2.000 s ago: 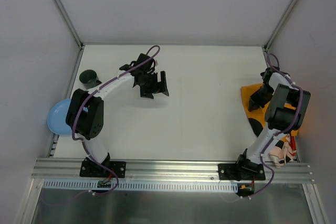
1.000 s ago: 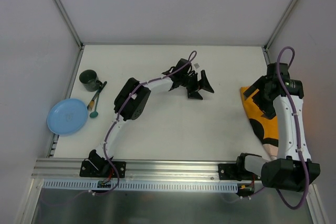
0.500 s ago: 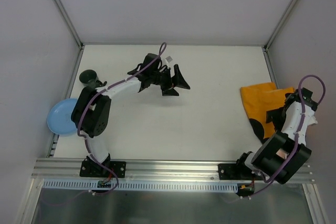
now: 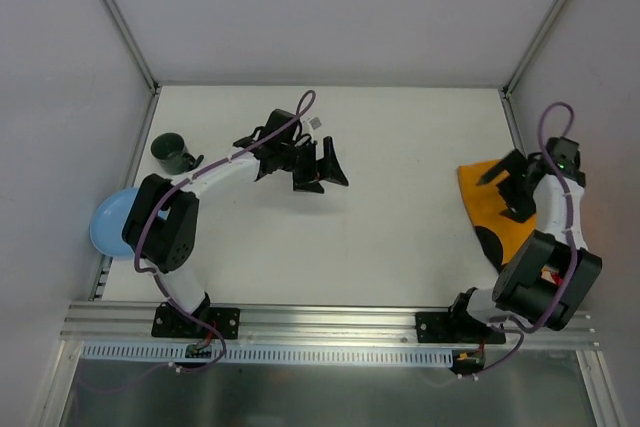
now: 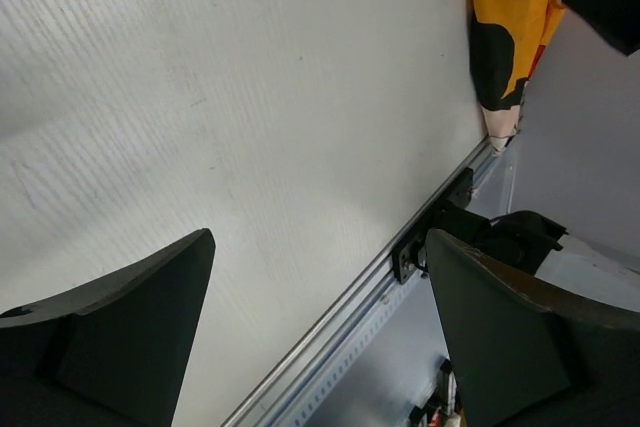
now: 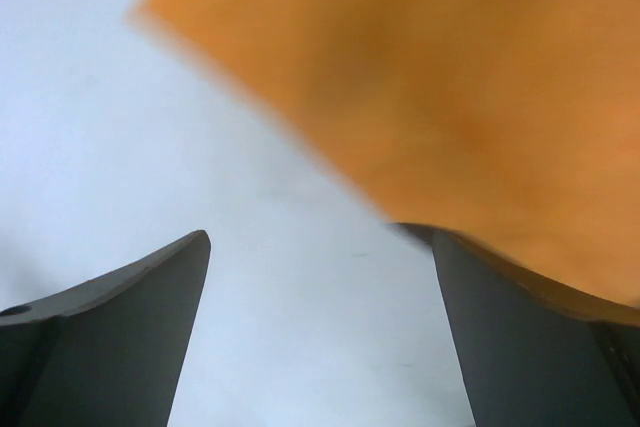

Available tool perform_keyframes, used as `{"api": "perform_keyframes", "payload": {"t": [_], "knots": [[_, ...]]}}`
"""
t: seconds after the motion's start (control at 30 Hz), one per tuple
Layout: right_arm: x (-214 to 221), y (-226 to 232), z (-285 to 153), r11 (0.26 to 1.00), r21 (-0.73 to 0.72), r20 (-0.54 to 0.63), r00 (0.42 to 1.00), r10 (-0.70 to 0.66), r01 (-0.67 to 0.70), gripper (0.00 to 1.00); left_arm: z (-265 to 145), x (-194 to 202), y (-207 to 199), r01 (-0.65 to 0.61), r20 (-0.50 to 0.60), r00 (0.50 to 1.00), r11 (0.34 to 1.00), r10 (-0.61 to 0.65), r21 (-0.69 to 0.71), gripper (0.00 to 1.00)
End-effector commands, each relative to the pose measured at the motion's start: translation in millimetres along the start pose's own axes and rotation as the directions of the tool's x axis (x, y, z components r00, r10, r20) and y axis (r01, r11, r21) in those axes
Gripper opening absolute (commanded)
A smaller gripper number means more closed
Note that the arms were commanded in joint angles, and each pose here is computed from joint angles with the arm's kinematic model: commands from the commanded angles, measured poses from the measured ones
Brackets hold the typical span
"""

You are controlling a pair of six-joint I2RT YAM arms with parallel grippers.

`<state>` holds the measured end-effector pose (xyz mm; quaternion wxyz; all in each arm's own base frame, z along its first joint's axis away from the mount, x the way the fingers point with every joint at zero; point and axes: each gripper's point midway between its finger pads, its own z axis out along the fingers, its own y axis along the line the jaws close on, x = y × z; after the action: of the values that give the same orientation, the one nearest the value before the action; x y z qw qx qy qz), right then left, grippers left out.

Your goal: Set the dinner table for one person

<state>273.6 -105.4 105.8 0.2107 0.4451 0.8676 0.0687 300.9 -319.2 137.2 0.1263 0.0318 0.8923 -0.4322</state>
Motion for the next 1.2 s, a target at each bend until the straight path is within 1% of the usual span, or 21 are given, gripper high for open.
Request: {"api": "perform_keyframes", "payload": {"t": [0.0,0.07,0.13,0.17,0.23,0.33,0.4,0.47,0.53,0.6,0.63,0.67,0.7,0.77,0.83,0.87,0.93,1.0,1.07,1.1,1.17], "knots": [[29.5,132.0,-59.8,0.749,-0.47,0.18,0.881,-0.437,0.467,0.99,-29.9,-28.3,-13.7,-0.181,0.109,0.976,0.981,0.187,-0.066,0.88],[56.3,144.3,-69.8,0.67,-0.431,0.219,0.791,-0.572,0.604,0.99,-38.2,-35.9,-15.0,-0.222,0.14,0.962,0.969,0.235,-0.105,0.88],[69.5,136.1,-74.7,0.635,-0.334,0.263,0.715,-0.647,0.697,0.99,-50.3,-43.0,-10.3,-0.259,0.171,0.942,0.949,0.289,-0.179,0.88],[71.9,133.3,-75.3,0.63,-0.313,0.282,0.703,-0.653,0.711,0.99,-55.4,-46.0,-9.5,-0.269,0.185,0.934,0.942,0.306,-0.201,0.88],[78.1,127.5,-70.8,0.659,-0.299,0.305,0.723,-0.62,0.691,1.0,-65.2,-50.4,-3.7,-0.282,0.214,0.916,0.923,0.34,-0.263,0.88],[90.6,132.4,-73.6,0.688,-0.36,0.345,0.775,-0.53,0.63,0.99,-81.8,-52.8,1.2,-0.296,0.256,0.885,0.896,0.388,-0.331,0.89],[107.7,138.7,-77.8,0.628,-0.402,0.368,0.746,-0.555,0.666,0.99,-82.9,-50.4,9.6,-0.312,0.245,0.877,0.878,0.413,-0.364,0.88],[113.7,132.2,-74.5,0.637,-0.35,0.366,0.726,-0.582,0.687,0.99,-88.0,-54.2,12.4,-0.315,0.266,0.858,0.86,0.439,-0.402,0.88],[110.2,97.0,-53.2,0.724,-0.202,0.281,0.747,-0.602,0.66,0.99,-88.1,-52.8,15.2,-0.323,0.279,0.843,0.848,0.46,-0.421,0.88],[94.2,68.5,-34.3,0.805,-0.051,0.305,0.777,-0.551,0.592,1.0,-84.7,-53.5,16.6,-0.326,0.309,0.826,0.847,0.471,-0.42,0.88],[97.4,39.7,-17.7,0.85,-0.034,0.289,0.819,-0.496,0.526,0.99,-87.2,-53.2,11.8,-0.33,0.334,0.815,0.853,0.474,-0.405,0.88],[92.4,44.7,-12.7,0.876,-0.108,0.343,0.845,-0.411,0.47,0.99,-83.0,-50.1,14.4,-0.336,0.35,0.808,0.858,0.475,-0.389,0.88],[98.6,40.3,-7.1,0.887,-0.189,0.336,0.876,-0.345,0.422,0.99,-82.0,-46.9,13.7,-0.336,0.365,0.804,0.865,0.469,-0.373,0.88],[90.6,3.5,-0.2,0.944,-0.173,0.389,0.9,-0.196,0.28,0.99,-84.1,-35.9,14.5,-0.346,0.4,0.785,0.871,0.473,-0.35,0.88],[81.2,-29.8,-10.5,0.983,-0.061,0.445,0.886,-0.128,0.173,0.99,-88.8,-21.9,13.2,-0.342,0.416,0.778,0.873,0.47,-0.347,0.88],[69.8,-49.9,-16.4,0.999,0.014,0.503,0.863,-0.045,0.044,0.99,-90.3,-16.2,9.5,-0.331,0.425,0.785,0.885,0.451,-0.327,0.88],[70.5,-66.3,-22.6,0.997,0.067,0.517,0.856,-0.015,-0.024,0.99,-96.6,-1.6,6.3,-0.321,0.441,0.791,0.901,0.424,-0.291,0.88],[57.6,-78.9,-36.7,0.985,0.11,0.582,0.812,0.041,-0.129,0.99,-108.5,8.0,0.1,-0.3,0.478,0.788,0.92,0.388,-0.253,0.88],[42.1,-78.9,-54.1,0.979,0.144,0.619,0.785,0.026,-0.146,0.99,-107.3,25.9,15.3,-0.278,0.467,0.805,0.928,0.366,-0.249,0.88],[34.3,-86.2,-64.9,0.966,0.192,0.645,0.764,0.008,-0.173,0.99,-115.3,31.0,13.0,-0.286,0.489,0.791,0.929,0.368,-0.236,0.88],[31.0,-98.6,-75.1,0.937,0.28,0.644,0.764,-0.022,-0.208,0.99,-113.0,47.1,32.3,-0.267,0.477,0.803,0.932,0.356,-0.246,0.89]]}}
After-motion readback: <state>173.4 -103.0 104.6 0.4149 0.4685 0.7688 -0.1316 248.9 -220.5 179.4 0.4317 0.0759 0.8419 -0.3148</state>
